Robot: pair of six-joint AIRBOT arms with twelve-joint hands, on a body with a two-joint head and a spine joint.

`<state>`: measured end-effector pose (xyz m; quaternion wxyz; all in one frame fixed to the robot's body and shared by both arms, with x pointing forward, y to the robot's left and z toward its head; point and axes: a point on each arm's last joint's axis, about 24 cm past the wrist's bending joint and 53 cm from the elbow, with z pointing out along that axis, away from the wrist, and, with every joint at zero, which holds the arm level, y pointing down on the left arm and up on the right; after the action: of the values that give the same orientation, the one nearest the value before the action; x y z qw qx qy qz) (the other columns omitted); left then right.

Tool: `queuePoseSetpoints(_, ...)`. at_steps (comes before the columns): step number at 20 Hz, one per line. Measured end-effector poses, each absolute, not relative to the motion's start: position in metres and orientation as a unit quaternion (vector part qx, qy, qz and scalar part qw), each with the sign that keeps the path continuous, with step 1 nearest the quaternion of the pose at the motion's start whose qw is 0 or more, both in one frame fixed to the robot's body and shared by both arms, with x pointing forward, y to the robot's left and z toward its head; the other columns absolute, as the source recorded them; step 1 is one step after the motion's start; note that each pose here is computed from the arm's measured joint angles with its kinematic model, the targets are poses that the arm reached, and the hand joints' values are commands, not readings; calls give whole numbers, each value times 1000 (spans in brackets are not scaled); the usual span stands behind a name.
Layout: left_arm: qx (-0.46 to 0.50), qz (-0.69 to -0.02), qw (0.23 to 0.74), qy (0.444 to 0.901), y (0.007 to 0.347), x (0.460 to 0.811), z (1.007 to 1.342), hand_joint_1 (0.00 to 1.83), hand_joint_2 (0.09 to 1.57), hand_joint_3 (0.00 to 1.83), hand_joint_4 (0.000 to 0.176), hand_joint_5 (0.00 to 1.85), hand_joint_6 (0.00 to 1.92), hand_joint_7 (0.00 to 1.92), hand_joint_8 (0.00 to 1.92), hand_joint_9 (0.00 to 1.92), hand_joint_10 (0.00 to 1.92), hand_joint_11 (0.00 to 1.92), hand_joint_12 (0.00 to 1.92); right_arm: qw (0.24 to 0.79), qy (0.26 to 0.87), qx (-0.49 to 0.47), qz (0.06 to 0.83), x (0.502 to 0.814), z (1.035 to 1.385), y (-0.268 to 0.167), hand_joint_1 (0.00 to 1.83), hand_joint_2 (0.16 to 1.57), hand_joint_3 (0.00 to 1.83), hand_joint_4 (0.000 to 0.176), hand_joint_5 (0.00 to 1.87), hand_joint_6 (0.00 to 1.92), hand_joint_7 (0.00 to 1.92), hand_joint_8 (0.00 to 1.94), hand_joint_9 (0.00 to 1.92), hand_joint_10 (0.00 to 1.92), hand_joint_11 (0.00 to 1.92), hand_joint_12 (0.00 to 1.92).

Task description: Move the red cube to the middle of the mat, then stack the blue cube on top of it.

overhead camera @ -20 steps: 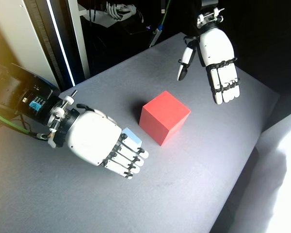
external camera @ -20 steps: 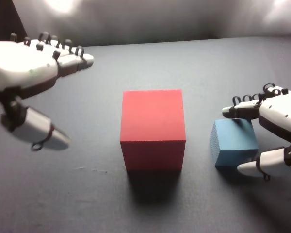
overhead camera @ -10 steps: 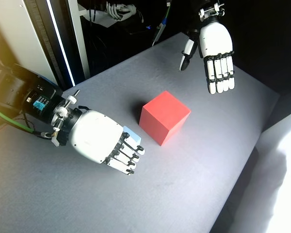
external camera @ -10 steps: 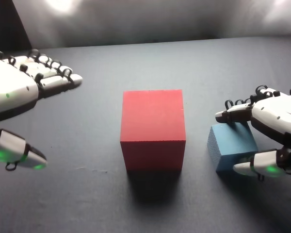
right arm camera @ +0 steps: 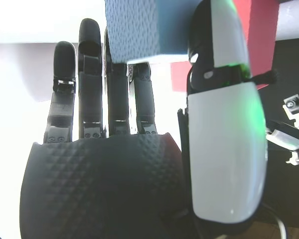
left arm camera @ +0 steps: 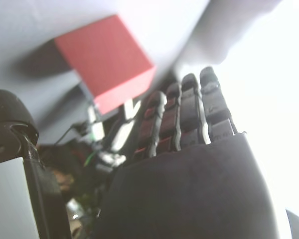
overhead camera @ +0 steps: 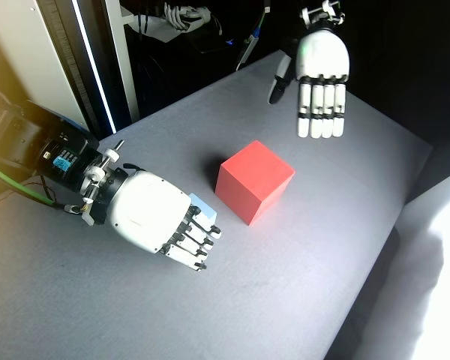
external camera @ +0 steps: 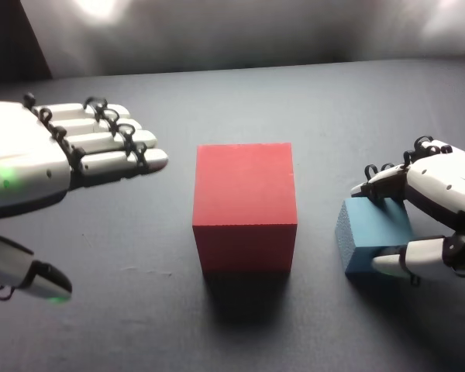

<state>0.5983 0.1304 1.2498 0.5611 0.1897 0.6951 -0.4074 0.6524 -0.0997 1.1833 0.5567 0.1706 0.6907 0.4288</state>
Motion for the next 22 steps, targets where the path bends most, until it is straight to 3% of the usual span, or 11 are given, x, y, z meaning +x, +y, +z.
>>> queuePoseSetpoints(4,207,-400,563,693,131,593,1252,733,930,0,0,0,0,0,0,0,0,0,0,557,690,170,429,652,1184,-100,1099,1042,0,0,908,26,940,35,759,245,186,1225)
queuePoseSetpoints(11,256,-398,587,657,126,584,1273,710,940,3,0,0,0,0,0,0,0,0,0,559,690,170,427,654,1184,-101,1101,1055,0,0,918,17,965,27,782,282,244,1204)
queuePoseSetpoints(12,256,-398,587,657,126,584,1272,704,933,0,0,0,0,0,0,0,0,0,0,559,690,169,427,654,1184,-101,1159,1093,0,0,1028,668,1046,21,858,280,310,1152)
queuePoseSetpoints(13,256,-397,586,658,126,584,1272,754,929,0,0,0,0,0,0,0,0,0,0,561,689,167,427,654,1184,-101,1214,1087,0,0,1025,868,1075,646,936,280,356,1178)
queuePoseSetpoints(14,258,-397,585,658,125,583,1271,680,939,3,0,0,0,0,0,0,0,0,0,563,689,165,426,655,1185,-102,1213,1101,3,30,990,962,1026,872,956,278,373,1184)
queuePoseSetpoints(16,259,-399,581,660,123,580,1269,677,941,3,0,0,0,0,0,0,0,0,0,563,689,161,427,655,1187,-101,1209,1118,0,34,956,1000,998,981,966,298,367,1212)
queuePoseSetpoints(17,260,-403,574,664,121,578,1264,689,944,4,0,0,0,0,0,0,0,0,0,561,691,154,429,656,1190,-99,1209,1123,1,17,918,1037,1007,991,945,304,350,1225)
queuePoseSetpoints(18,260,-403,568,669,122,576,1258,688,948,5,0,0,0,0,0,0,0,0,0,563,690,149,430,657,1195,-99,1202,1134,2,22,894,1082,985,1018,912,302,316,1239)
queuePoseSetpoints(20,259,-405,559,675,120,573,1252,652,948,4,0,0,0,0,0,0,0,0,0,566,687,142,433,663,1207,-100,1204,1134,0,15,884,1096,997,1000,895,313,309,1245)
queuePoseSetpoints(21,259,-408,558,675,118,572,1251,658,946,2,0,0,0,0,0,0,0,0,0,570,684,142,434,667,1213,-103,1157,1119,0,0,951,1009,925,539,883,307,310,1221)
queuePoseSetpoints(22,259,-411,557,673,117,571,1253,648,955,6,0,0,0,0,0,0,0,0,0,573,680,140,436,670,1221,-104,1150,1111,0,0,971,981,978,280,887,301,315,1207)
